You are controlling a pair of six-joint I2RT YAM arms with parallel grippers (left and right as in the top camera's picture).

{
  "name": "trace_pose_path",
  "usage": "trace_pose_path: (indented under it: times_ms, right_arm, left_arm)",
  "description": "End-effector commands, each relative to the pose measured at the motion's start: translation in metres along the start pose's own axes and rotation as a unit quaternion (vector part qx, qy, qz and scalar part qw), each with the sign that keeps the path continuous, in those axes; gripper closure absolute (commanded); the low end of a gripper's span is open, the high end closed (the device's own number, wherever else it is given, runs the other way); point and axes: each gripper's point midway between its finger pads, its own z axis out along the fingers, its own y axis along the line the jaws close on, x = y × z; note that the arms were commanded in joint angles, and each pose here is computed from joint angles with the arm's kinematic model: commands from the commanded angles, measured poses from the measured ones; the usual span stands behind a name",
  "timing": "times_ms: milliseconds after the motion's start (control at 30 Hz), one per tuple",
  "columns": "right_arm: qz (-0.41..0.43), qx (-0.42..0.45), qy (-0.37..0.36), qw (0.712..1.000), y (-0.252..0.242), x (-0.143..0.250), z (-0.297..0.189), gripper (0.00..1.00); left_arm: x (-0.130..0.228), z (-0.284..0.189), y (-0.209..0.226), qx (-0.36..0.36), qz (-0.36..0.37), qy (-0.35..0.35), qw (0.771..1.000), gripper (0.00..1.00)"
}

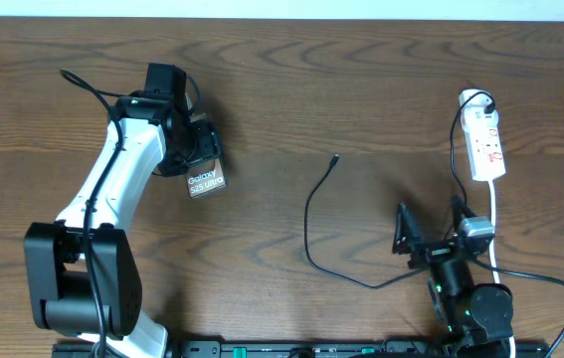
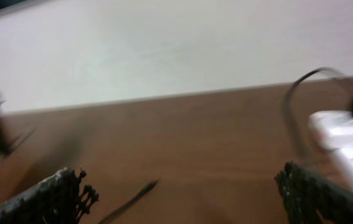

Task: Plug charger to phone and switch on socket

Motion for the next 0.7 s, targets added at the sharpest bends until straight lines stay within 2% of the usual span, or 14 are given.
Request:
trace_pose_path:
  times_ms: [0,100,267,400,500,667]
  right_arm:
    - [-0.004,-0.063,0.015,0.998,0.027,-0.018,-0.005,0.01]
    - [-0.020,-0.056,0.046,0.997,0.035,-0.054,-0.005,0.01]
    - [-0.015,-0.065,0.175,0.982,0.054,-0.093,0.017,0.01]
    - [-0.014,-0.073,0.307,0.949,0.066,-0.099,0.041,0.01]
    - [-0.005,-0.066,0.347,0.935,0.067,-0.105,0.063,0.01]
    - [0.025,-0.095,0.414,0.905,0.077,-0.083,0.085,0.01]
  left_arm:
    - [0.002,-0.007,-0.021,0.059,0.024,0.010,0.998,0.30]
    - [0.005,-0.008,-0.028,0.077,0.027,0.017,0.996,0.30]
    - [0.008,-0.011,-0.042,0.119,0.042,0.026,0.992,0.30]
    - [0.010,-0.013,-0.049,0.141,0.047,0.033,0.988,0.30]
    - [0.010,-0.014,-0.050,0.144,0.048,0.032,0.988,0.30]
    - [-0.002,-0.007,-0.023,0.061,0.046,0.000,0.997,0.28]
